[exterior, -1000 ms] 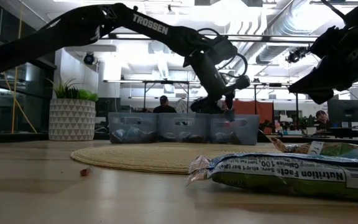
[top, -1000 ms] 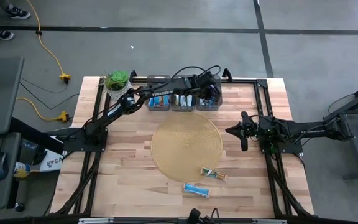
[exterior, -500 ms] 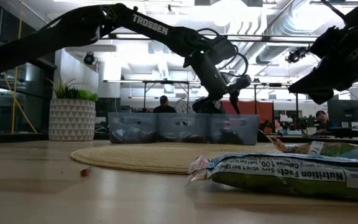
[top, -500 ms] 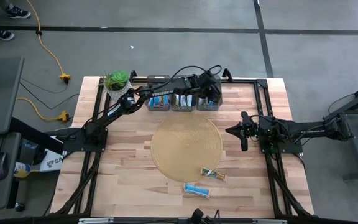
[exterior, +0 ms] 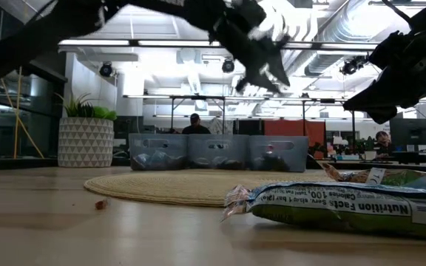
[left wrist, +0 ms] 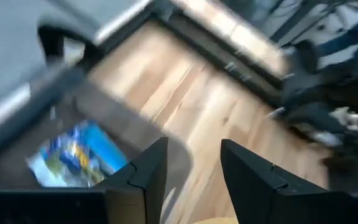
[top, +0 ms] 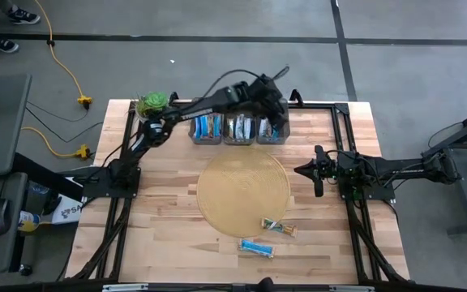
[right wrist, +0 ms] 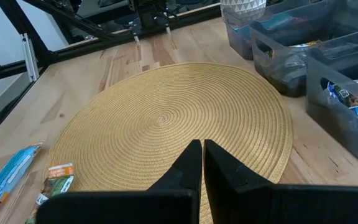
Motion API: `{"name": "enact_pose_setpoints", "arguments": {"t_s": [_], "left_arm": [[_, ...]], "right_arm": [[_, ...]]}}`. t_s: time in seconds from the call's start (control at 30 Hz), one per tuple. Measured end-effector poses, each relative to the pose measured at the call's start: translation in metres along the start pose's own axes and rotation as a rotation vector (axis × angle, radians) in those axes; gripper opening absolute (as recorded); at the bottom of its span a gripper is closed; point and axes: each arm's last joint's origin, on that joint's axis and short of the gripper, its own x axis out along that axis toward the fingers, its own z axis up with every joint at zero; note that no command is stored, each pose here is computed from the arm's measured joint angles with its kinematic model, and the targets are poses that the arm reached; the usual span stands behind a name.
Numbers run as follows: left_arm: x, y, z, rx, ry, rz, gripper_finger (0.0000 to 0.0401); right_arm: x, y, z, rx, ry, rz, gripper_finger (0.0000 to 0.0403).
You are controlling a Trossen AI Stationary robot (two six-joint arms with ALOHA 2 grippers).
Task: Pick and place Granola Bars by type
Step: Put the orange granola bar into the center black bin
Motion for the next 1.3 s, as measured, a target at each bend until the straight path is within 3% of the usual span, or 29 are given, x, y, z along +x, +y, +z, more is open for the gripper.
{"name": "enact_pose_setpoints", "arguments": {"t_s": [0.2,0.5,0.87,1.07,1.3], "left_arm": [[-0.06,-0.018,0.018,0.186,0.001,-0.123,0.0143],[-0.129,-0.032,0.006,0.321,0.205,-0.116,0.0143],[-0.174,-0.082,-0.029,0.461,0.395,-0.183,0.0143],[-0.193,-0.113,-0.042,0.504,0.386,-0.225,0.0143],[-0.217,-0.121,-0.047,0.494,0.35,-0.172,0.0143]], "right_arm": [[0.0,0.0,0.0,0.0,0.001,0.0,0.0],[0.0,0.0,0.0,0.0,0.001,0.0,0.0],[0.0,0.0,0.0,0.0,0.001,0.0,0.0],[0.0,0.0,0.0,0.0,0.001,0.0,0.0],[0.0,0.0,0.0,0.0,0.001,0.0,0.0]]}}
